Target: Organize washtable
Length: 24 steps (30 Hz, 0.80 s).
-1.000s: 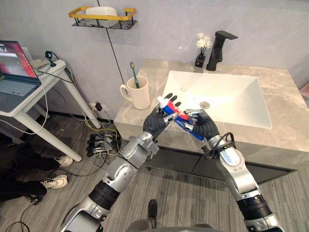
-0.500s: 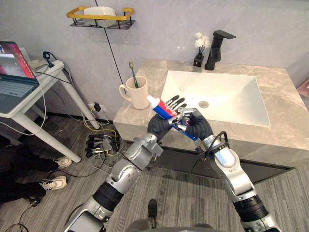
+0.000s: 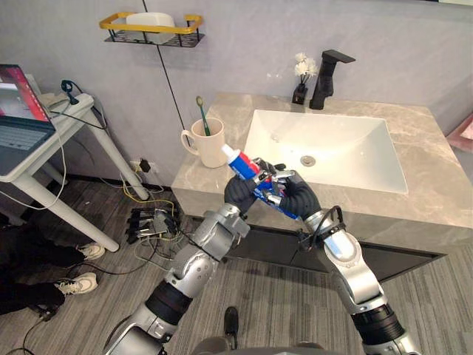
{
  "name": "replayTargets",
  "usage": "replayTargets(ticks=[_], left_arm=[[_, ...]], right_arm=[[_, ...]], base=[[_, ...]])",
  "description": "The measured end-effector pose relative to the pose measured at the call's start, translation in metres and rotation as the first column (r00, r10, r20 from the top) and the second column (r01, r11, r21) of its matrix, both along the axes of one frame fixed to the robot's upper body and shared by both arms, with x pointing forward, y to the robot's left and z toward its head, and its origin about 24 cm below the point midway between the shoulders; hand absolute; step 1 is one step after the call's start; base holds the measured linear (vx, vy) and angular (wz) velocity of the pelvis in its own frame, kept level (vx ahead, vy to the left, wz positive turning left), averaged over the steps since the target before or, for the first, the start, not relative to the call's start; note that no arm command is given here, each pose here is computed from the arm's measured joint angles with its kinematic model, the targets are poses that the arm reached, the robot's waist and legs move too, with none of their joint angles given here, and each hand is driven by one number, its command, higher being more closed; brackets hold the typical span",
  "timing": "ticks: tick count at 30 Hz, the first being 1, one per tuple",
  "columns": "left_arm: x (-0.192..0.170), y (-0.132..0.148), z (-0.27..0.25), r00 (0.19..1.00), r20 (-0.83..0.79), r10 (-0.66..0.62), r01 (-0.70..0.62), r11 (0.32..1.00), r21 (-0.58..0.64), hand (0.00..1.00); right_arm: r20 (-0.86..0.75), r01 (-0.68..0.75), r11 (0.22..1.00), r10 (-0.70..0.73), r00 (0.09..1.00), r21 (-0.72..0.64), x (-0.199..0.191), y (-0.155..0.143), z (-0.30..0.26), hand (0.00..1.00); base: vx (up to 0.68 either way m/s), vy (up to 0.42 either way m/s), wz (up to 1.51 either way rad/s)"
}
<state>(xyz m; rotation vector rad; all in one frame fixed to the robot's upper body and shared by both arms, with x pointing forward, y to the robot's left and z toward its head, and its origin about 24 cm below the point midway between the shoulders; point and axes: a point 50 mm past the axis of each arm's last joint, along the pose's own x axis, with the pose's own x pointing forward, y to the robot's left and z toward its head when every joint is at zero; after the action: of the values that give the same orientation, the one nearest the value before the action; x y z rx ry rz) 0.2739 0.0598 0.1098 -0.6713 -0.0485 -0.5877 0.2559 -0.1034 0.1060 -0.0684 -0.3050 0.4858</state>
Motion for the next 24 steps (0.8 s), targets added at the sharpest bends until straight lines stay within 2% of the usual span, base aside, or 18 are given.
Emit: replayTargets(ticks=[9,20,23,24], left_arm=[[0.002,0.006,0.001,0.999,0.023,0.024,-0.024,0.999,0.025,1.0],[0.006,0.012,-0.002,0.998,0.042,0.043,-0.048,0.992,0.117,1.0],[0.016,0.02,0.0,0.996,0.052,0.077,-0.084,0.985,0.149,1.0],[0.029,0.033,0.01,0.986,0.077,0.149,-0.159,0.977,0.145,1.0]], right_arm=[[-0.023,-0.028,0.999,0.028,0.999,0.017,-0.004,0.002,-0.008,0.0],[-0.115,-0.018,0.993,0.032,0.993,0.12,-0.014,0.006,-0.026,0.0],[-0.181,-0.001,0.986,0.031,0.983,0.166,-0.017,0.006,-0.038,0.0],[-0.239,0.022,0.987,0.017,0.971,0.161,-0.022,0.002,-0.051,0.0]], base=[[0.01,-0.026,-0.05],[0.02,-0.013,-0.12],[0.01,-0.011,-0.12],[0.0,-0.007,-0.11]])
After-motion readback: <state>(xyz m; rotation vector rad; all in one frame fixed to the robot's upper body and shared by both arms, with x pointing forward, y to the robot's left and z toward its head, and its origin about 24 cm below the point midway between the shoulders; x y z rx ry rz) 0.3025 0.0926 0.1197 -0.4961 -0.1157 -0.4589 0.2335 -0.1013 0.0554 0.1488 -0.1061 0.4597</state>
